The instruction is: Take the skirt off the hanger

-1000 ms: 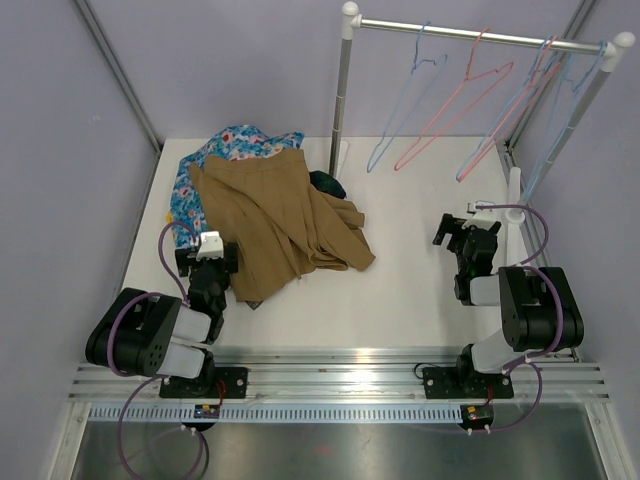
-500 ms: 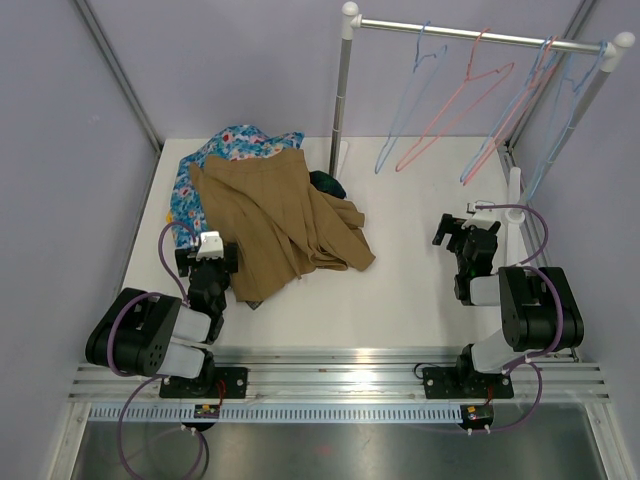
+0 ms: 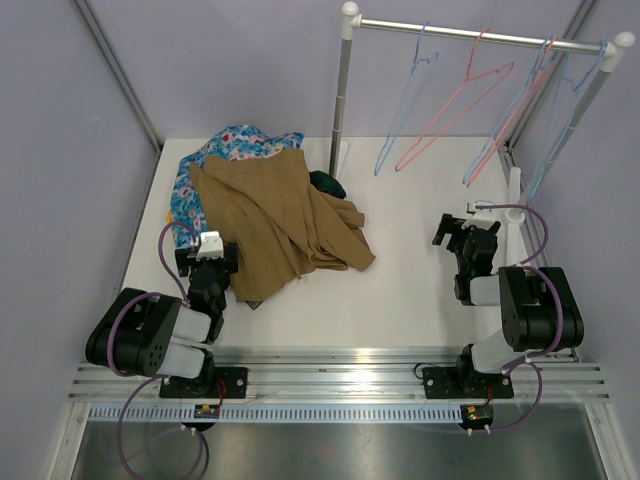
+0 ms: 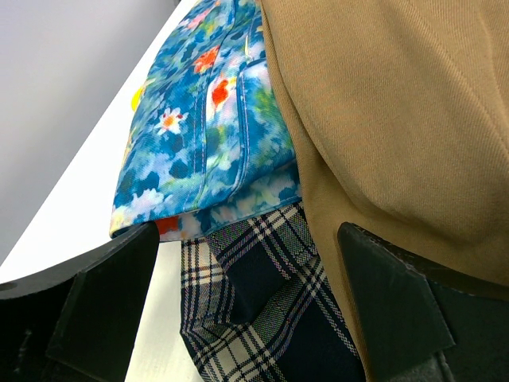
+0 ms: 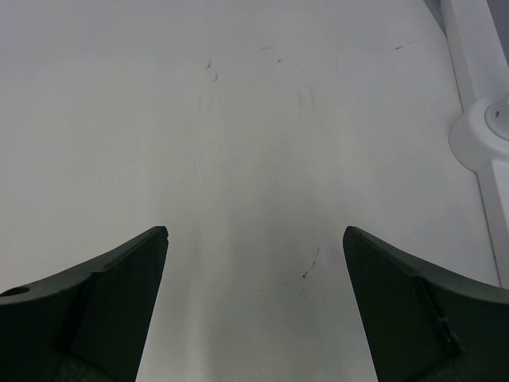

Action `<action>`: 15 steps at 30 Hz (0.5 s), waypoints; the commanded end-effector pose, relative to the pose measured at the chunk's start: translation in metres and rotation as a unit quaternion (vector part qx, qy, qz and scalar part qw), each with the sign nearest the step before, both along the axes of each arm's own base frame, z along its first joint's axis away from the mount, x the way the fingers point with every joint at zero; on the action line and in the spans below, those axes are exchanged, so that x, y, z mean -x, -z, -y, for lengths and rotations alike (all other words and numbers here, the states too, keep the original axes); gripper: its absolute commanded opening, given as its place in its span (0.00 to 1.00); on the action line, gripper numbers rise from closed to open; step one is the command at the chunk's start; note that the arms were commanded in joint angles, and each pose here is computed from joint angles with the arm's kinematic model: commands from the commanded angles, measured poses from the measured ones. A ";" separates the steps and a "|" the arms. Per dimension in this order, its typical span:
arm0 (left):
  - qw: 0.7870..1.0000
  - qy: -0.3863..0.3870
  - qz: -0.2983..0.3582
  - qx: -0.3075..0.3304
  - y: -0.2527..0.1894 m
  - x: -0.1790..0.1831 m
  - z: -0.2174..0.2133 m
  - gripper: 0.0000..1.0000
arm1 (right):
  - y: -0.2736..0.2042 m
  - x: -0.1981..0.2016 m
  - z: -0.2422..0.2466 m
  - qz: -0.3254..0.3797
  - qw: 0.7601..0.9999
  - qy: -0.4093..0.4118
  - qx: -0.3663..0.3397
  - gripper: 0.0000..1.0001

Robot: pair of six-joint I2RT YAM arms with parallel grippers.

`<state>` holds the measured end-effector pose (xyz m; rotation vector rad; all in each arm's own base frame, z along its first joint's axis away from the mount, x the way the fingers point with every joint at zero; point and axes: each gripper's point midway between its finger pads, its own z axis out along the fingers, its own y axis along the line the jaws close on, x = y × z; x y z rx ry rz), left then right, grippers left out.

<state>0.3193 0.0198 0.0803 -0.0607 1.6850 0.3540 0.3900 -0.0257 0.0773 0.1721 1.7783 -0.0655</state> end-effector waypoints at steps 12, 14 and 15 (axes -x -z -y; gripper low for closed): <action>0.988 -0.010 0.146 0.043 -0.062 0.000 -0.003 0.99 | -0.023 -0.012 0.001 0.041 0.999 0.001 -0.002 0.99; 0.988 -0.010 0.146 0.043 -0.062 0.000 -0.003 0.99 | -0.023 -0.012 0.001 0.042 0.999 0.002 -0.003 0.99; 0.988 -0.010 0.146 0.044 -0.062 0.000 -0.003 0.99 | -0.023 -0.012 0.001 0.042 0.999 0.001 -0.002 0.99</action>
